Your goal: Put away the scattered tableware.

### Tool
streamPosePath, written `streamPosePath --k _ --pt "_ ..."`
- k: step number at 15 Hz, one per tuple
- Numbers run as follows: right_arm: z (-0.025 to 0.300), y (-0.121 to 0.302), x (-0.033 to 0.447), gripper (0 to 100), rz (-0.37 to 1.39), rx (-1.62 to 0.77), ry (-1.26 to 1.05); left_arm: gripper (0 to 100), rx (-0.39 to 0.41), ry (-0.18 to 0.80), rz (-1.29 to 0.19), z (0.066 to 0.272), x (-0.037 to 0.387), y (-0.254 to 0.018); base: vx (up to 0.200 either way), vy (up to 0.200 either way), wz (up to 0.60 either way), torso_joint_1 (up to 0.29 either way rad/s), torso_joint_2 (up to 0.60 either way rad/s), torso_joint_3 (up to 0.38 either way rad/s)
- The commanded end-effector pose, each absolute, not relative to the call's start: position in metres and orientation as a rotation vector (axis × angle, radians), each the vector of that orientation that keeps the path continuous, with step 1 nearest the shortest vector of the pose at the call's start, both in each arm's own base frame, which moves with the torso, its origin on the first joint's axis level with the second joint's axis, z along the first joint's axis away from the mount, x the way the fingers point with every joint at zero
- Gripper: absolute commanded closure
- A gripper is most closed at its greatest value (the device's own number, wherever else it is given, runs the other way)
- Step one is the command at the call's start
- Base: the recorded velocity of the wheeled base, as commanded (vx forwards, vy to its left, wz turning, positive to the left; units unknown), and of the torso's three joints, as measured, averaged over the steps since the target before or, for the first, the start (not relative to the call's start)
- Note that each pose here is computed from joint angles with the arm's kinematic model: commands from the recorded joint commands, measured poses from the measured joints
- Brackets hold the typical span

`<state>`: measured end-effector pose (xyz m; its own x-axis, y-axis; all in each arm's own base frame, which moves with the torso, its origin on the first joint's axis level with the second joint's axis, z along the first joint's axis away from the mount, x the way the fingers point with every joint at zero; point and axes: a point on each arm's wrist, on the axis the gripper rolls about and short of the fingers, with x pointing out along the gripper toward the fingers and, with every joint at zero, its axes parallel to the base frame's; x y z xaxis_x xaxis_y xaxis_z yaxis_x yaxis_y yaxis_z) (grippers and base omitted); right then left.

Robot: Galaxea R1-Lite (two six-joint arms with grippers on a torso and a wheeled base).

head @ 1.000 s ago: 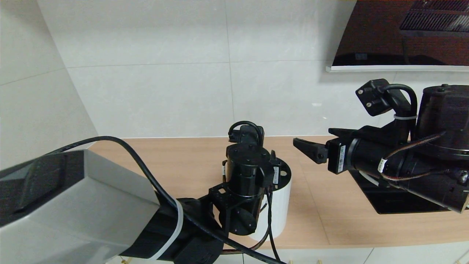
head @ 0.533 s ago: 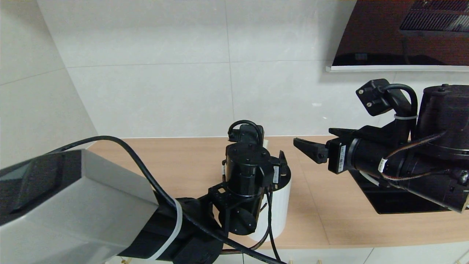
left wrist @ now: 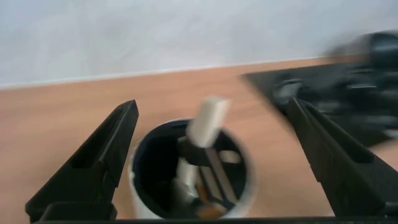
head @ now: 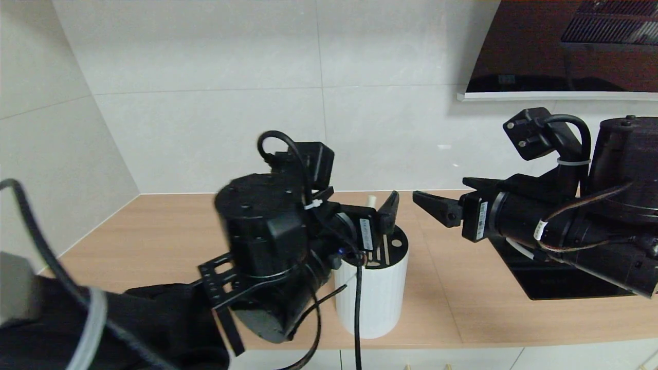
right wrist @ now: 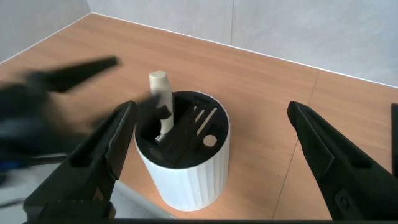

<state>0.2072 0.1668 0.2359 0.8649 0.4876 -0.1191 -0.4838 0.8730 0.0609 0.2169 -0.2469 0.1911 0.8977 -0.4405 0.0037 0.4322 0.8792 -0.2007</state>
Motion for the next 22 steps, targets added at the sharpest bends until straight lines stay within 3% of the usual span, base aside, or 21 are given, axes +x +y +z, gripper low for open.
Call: streamPosePath --k 1,4,8,12,16,17,22 --pt "0.241 0.162 0.203 0 0.498 0.037 0.115 0 -0.272 -0.079 -0.481 0.237 0.187 -0.186 0.000 0.000 0.00 0.000 0.00 0.000" --pt "0.248 0.135 0.191 0 0.448 0.061 0.073 0 -0.302 -0.176 -0.363 0.256 0.174 -0.129 0.000 0.000 0.00 0.000 0.00 0.000" --pt "0.238 0.067 0.139 0 0.297 0.089 -0.007 0 -0.272 -0.205 -0.187 0.234 0.115 -0.054 0.000 0.000 0.00 0.000 0.00 0.000" --pt "0.223 0.014 0.068 0 0.094 0.111 -0.131 0 -0.238 -0.173 -0.083 0.207 0.025 -0.003 0.000 0.000 0.00 0.000 0.00 0.000" --pt "0.201 -0.005 -0.006 0 0.030 0.081 -0.161 0 -0.216 -0.196 -0.001 0.169 -0.037 0.014 0.000 0.000 0.00 0.000 0.00 0.000" --pt "0.182 -0.008 -0.025 0 -0.007 0.029 -0.133 0 -0.207 -0.207 0.037 0.162 -0.044 0.014 0.000 0.000 0.00 0.000 0.00 0.000" --pt "0.140 -0.003 -0.045 0 -0.122 -0.014 -0.123 0 -0.166 -0.237 0.255 0.160 -0.045 0.010 0.000 0.000 0.00 0.000 0.00 0.000"
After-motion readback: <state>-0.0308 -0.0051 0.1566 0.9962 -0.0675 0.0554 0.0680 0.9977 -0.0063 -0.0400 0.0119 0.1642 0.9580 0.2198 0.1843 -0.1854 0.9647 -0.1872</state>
